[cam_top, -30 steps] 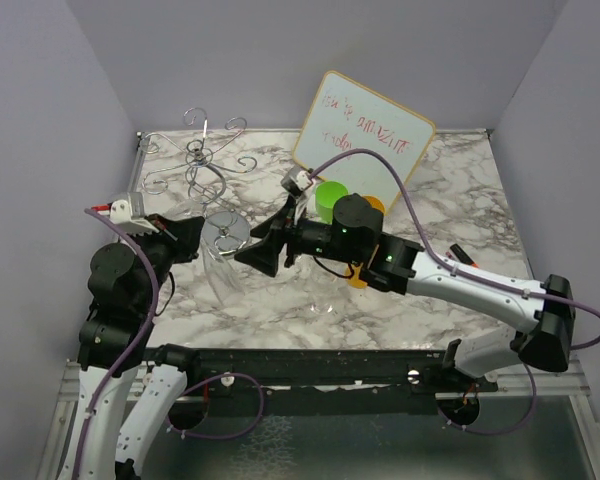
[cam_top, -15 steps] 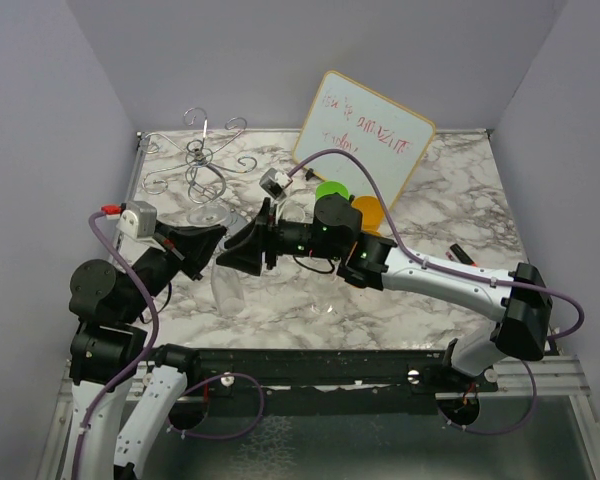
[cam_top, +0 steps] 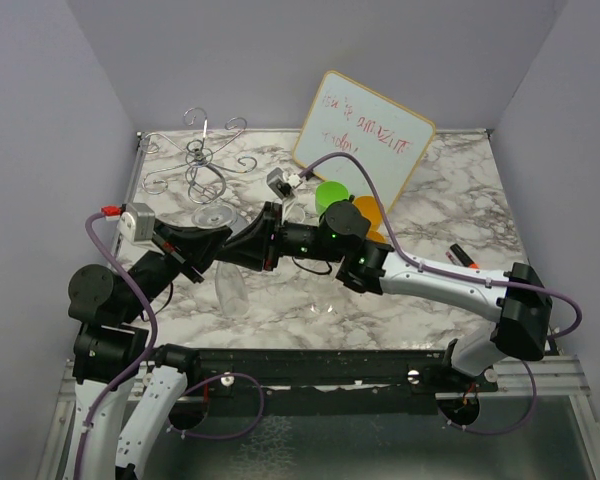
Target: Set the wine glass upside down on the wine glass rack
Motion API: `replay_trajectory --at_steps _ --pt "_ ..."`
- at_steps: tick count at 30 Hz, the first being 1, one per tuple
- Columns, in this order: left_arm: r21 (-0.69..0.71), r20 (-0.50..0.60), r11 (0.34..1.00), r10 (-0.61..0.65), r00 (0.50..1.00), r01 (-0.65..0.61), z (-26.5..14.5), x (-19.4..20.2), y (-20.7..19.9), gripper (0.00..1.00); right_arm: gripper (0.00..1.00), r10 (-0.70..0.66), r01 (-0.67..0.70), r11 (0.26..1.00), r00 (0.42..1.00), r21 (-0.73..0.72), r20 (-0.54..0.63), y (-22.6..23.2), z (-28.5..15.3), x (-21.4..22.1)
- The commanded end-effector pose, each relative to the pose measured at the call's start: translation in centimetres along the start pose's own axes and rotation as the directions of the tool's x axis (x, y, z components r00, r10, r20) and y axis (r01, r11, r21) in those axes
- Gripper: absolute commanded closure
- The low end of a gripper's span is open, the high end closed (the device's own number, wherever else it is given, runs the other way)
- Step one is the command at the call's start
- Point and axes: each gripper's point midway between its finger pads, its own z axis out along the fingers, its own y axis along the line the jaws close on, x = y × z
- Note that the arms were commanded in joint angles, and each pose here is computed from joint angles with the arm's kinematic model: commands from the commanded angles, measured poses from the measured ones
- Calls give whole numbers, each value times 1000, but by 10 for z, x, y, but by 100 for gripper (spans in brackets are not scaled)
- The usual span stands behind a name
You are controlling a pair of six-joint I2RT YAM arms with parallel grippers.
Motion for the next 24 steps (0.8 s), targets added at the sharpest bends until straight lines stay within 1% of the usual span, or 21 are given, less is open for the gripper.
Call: replay_trajectory --at_steps 1,5,7,8,10,14,15,16,19,20,22,24 --pt "79 39 997 2 999 -5 -3 -9 -17 100 85 -1 3 999 1000 -50 30 10 0 -1" --pt "82 41 997 -8 999 5 -2 -10 -18 100 99 -6 8 999 999 -45 44 10 -2 -4" --pt "68 46 998 -18 999 15 -1 -10 -15 100 100 -5 7 1000 998 -31 61 9 -4 -8" --pt "60 50 998 -22 999 19 -1 -10 -13 97 99 -6 7 1000 998 -23 69 8 -5 -9" --pt "41 56 999 -27 998 25 -1 -9 -10 81 100 -12 12 1000 995 -8 94 8 -9 -15" --pt "12 63 999 -37 997 36 -3 -9 -6 41 99 -42 34 998 988 59 151 4 -19 -29" --pt "5 65 999 -38 997 38 -3 -10 -5 32 99 -57 42 995 985 89 163 1 -23 -32" --pt "-6 66 999 -38 997 39 -4 -11 -4 26 99 -69 48 991 982 122 176 -2 -28 -37" --pt "-51 73 998 -32 997 36 -7 -16 0 11 100 -131 76 965 969 250 208 -15 -44 -51" --pt "-72 76 997 -28 997 34 -8 -18 3 7 100 -162 96 952 964 291 212 -19 -50 -57" --pt "-136 93 990 -25 995 37 -11 -26 10 2 100 -229 130 906 951 403 208 -34 -62 -68" --pt "-199 104 979 -23 994 44 -14 -34 18 1 99 -298 168 844 937 509 185 -48 -72 -79"
